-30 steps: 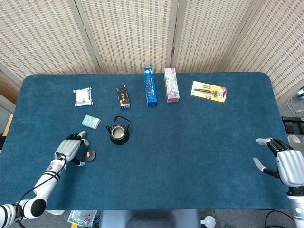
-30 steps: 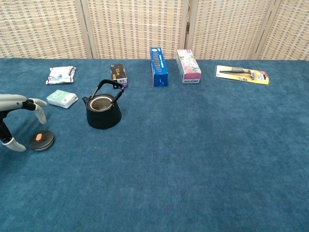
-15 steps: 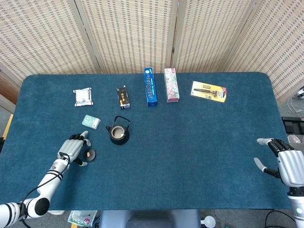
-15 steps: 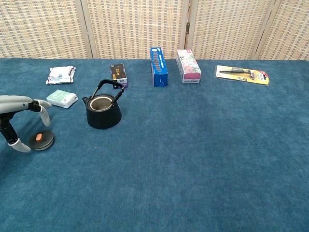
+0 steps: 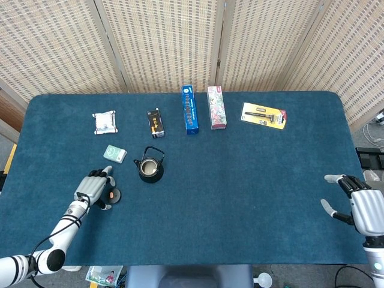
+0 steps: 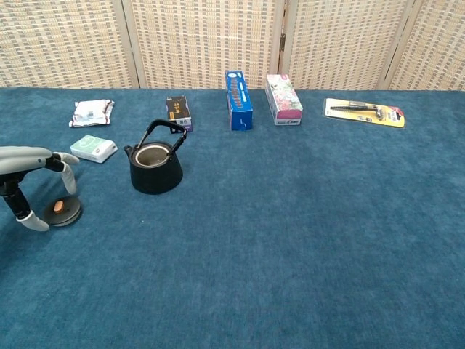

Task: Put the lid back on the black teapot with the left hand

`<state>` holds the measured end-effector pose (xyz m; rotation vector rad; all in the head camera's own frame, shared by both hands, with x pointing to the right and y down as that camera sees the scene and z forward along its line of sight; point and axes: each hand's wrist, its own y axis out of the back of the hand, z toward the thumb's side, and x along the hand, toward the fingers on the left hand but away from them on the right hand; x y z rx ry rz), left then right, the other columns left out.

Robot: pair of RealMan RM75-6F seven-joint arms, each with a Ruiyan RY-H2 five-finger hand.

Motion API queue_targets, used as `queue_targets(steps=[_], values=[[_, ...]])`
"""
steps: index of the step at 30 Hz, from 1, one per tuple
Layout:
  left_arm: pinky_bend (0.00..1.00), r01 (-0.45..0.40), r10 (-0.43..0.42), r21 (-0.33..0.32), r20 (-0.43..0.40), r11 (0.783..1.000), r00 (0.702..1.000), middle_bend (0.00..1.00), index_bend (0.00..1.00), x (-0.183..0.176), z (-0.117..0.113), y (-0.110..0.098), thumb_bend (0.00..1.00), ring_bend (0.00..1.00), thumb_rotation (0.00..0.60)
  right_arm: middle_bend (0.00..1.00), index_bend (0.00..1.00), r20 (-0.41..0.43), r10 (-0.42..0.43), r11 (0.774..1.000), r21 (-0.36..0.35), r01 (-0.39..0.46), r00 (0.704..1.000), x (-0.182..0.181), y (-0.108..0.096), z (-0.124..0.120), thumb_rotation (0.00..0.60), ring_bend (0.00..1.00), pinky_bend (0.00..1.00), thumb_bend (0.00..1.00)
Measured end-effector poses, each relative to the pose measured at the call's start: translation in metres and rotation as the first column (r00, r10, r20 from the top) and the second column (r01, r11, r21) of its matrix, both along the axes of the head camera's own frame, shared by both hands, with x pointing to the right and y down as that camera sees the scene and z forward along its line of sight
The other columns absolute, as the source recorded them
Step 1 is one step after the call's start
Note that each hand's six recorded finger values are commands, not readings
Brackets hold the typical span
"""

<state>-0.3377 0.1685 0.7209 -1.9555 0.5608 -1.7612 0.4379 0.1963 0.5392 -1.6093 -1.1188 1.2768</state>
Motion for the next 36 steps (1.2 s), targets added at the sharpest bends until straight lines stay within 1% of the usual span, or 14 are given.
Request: queue_targets(steps=[6, 10, 19, 31, 36], values=[[0.03, -0.002, 0.002, -0.001, -0.006, 1.0, 1.0, 0.0, 0.33, 0.0044, 0.0017, 0.0001, 0.07, 0.0, 0.6, 0.38, 0.32, 0.001, 0.0, 1.0, 0.0, 0.0, 1.0, 0.0, 0.0, -0.0002, 0.6, 0.33, 0.48, 0.26], [0.03, 0.012, -0.012, 0.011, -0.011, 1.0, 1.0, 0.0, 0.34, 0.0057, 0.0026, -0.0017, 0.07, 0.0, 0.6, 0.38, 0.32, 0.001, 0.001, 1.0, 0.0, -0.001, 1.0, 0.0001, 0.0, -0.0001, 0.6, 0.33, 0.48, 0.26], [0.03, 0.006, -0.006, 0.02, 0.01, 1.0, 1.0, 0.0, 0.36, 0.0044, 0.0046, -0.001, 0.07, 0.0, 0.6, 0.38, 0.32, 0.002, 0.001, 1.0, 0.001, -0.001, 1.0, 0.0003, -0.0002, -0.0003, 0.6, 0.33, 0.48, 0.26], [0.03, 0.011, -0.011, 0.019, 0.011, 1.0, 1.0, 0.0, 0.4, 0.0053, 0.0067, -0.0003, 0.07, 0.0, 0.6, 0.38, 0.32, 0.001, 0.002, 1.0, 0.0, -0.002, 1.0, 0.0005, -0.0003, -0.0002, 0.6, 0.33, 0.48, 0.26], [0.03, 0.02, -0.021, 0.026, 0.014, 0.999, 1.0, 0.0, 0.43, 0.0042, 0.0078, -0.0005, 0.07, 0.0, 0.6, 0.38, 0.32, 0.002, 0.003, 1.0, 0.0, -0.003, 1.0, 0.0007, -0.0005, -0.0003, 0.6, 0.33, 0.48, 0.26]])
